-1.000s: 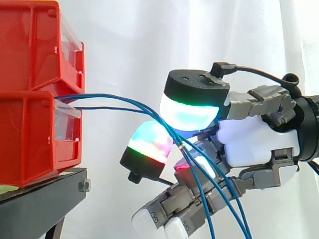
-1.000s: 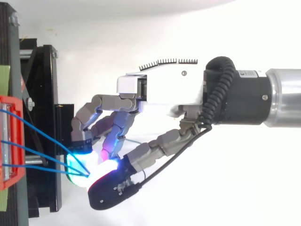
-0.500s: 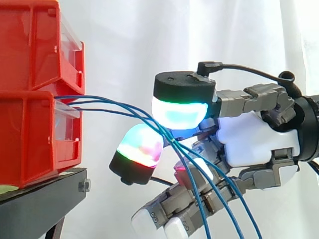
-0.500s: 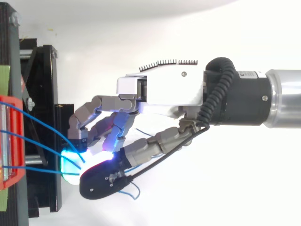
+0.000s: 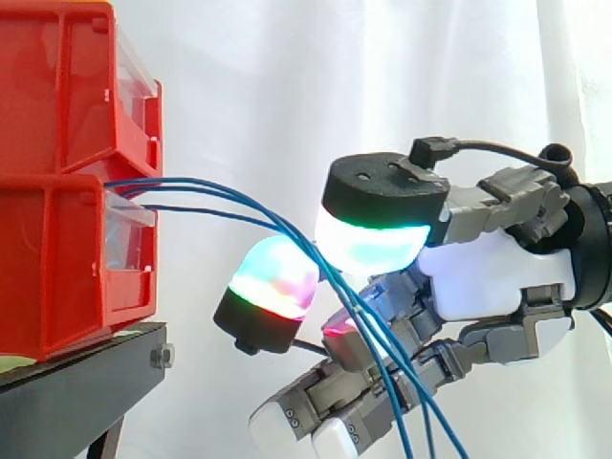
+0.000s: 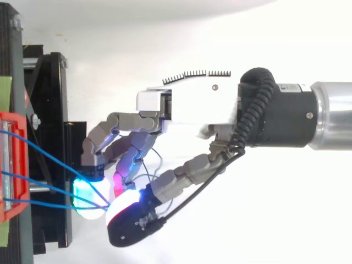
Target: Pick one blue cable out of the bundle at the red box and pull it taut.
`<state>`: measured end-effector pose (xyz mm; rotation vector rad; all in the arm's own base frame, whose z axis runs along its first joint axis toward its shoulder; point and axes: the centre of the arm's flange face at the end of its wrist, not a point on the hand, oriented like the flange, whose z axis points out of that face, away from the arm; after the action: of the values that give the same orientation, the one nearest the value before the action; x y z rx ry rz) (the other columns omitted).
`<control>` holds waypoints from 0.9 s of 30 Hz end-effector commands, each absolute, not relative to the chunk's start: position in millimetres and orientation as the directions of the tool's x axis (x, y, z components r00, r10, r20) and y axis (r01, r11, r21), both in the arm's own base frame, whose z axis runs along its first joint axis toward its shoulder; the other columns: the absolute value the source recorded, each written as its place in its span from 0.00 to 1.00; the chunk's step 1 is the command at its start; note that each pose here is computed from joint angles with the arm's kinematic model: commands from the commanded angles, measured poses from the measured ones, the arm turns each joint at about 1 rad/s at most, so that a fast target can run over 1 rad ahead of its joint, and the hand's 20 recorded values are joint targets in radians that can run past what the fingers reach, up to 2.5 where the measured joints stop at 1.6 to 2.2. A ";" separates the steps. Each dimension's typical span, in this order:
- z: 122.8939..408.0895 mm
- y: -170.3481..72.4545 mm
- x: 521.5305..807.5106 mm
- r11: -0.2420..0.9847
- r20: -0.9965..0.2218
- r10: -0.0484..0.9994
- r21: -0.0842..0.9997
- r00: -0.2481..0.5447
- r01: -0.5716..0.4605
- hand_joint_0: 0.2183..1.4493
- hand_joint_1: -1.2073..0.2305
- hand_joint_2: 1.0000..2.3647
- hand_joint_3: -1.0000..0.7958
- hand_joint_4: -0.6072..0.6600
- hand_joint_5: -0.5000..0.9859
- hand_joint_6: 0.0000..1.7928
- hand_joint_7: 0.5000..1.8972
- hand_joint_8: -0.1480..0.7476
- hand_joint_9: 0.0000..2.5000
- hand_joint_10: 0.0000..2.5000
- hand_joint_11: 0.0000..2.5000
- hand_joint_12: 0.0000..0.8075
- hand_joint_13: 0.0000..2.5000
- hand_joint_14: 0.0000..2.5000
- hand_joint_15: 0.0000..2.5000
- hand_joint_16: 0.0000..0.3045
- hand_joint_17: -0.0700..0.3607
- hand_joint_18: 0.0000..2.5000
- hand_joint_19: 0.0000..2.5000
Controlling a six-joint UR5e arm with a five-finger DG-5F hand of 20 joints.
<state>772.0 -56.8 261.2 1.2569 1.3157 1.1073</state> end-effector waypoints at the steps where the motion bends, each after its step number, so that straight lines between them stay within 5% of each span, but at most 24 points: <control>1: 261.3 -57.4 772.1 0.053 -0.054 0.999 0.992 0.004 0.116 0.36 0.20 0.01 0.36 0.58 0.22 0.49 0.18 0.59 0.38 0.00 0.36 0.49 0.20 0.00 0.07 0.17 0.44 0.21 0.12; 17: 261.3 -57.4 772.1 0.053 -0.054 0.999 0.992 0.004 0.116 0.22 0.37 0.00 0.29 0.58 0.26 0.46 0.28 0.65 0.44 0.00 0.32 0.51 0.22 0.00 0.08 0.19 0.46 0.22 0.14; 24: 261.0 -57.1 771.8 0.054 -0.054 0.999 0.991 0.001 0.119 0.25 0.40 0.00 0.29 0.58 0.28 0.47 0.32 0.64 0.46 0.00 0.32 0.50 0.24 0.00 0.08 0.18 0.45 0.23 0.15; 27: 261.2 -56.9 772.1 0.053 -0.053 0.999 0.992 -0.001 0.116 0.28 0.49 0.00 0.31 0.57 0.28 0.47 0.33 0.62 0.47 0.00 0.31 0.49 0.24 0.00 0.09 0.17 0.44 0.23 0.15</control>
<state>772.0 -56.9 261.1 1.2560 1.3174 1.1090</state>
